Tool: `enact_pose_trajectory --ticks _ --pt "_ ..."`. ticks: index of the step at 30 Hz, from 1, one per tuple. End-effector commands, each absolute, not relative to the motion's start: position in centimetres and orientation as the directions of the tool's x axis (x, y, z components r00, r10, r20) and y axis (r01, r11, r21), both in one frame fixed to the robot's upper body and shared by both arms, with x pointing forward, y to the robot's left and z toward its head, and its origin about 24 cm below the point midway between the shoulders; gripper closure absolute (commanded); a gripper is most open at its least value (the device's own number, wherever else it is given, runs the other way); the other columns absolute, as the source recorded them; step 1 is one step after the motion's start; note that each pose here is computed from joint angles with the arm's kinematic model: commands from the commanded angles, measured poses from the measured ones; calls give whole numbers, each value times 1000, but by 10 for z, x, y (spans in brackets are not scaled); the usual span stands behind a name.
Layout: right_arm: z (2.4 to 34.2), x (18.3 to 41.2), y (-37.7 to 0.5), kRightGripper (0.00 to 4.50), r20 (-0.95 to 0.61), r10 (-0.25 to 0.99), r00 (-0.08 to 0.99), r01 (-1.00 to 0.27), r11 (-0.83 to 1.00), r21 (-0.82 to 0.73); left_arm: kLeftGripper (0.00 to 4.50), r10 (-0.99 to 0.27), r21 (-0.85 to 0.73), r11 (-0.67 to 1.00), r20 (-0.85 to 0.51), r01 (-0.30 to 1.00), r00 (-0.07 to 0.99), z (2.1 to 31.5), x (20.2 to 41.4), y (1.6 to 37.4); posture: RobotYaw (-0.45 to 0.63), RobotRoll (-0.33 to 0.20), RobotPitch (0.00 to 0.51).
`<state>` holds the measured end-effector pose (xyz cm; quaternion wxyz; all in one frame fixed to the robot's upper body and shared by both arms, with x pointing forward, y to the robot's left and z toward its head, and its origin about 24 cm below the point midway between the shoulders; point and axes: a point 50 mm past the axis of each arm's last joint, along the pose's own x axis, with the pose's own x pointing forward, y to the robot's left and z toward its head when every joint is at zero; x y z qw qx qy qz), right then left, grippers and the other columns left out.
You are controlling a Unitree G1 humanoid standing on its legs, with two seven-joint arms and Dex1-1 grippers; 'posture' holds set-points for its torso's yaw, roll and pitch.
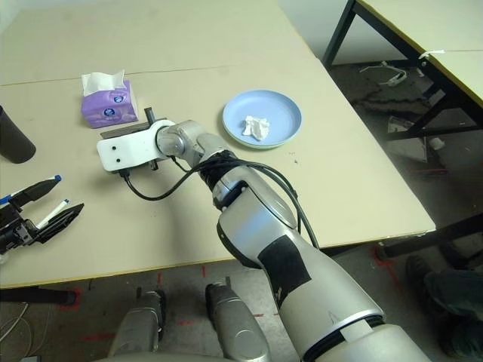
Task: Organize and tidy the items on the table.
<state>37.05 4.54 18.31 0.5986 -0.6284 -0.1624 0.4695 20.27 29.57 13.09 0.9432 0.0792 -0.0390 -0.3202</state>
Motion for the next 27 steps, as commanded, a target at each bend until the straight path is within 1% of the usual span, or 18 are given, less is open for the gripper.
enact_pose_trajectory --ticks 1,9,14,23,25,27 --pt "186 367 52 4298 -410 768 492 -337 -266 -903 0 -611 159 782 13 602 791 127 199 294 -51 0 224" --pt "192 364 58 4298 -394 788 474 -328 -258 -909 0 -609 156 785 14 600 793 127 198 294 -46 0 226" --pt "177 369 46 4298 -433 753 495 -355 -280 -892 0 -606 158 787 22 596 795 128 197 294 -37 0 227" --pt "165 374 33 4299 -450 724 522 -386 -270 -882 0 -610 161 785 28 599 792 130 194 292 -32 0 230" --pt "165 374 33 3544 -443 726 526 -386 -260 -885 0 -614 162 782 27 602 789 131 194 291 -35 0 233" --pt "167 374 34 3017 -435 730 527 -387 -250 -888 0 -616 163 780 25 605 787 130 195 291 -40 0 232"
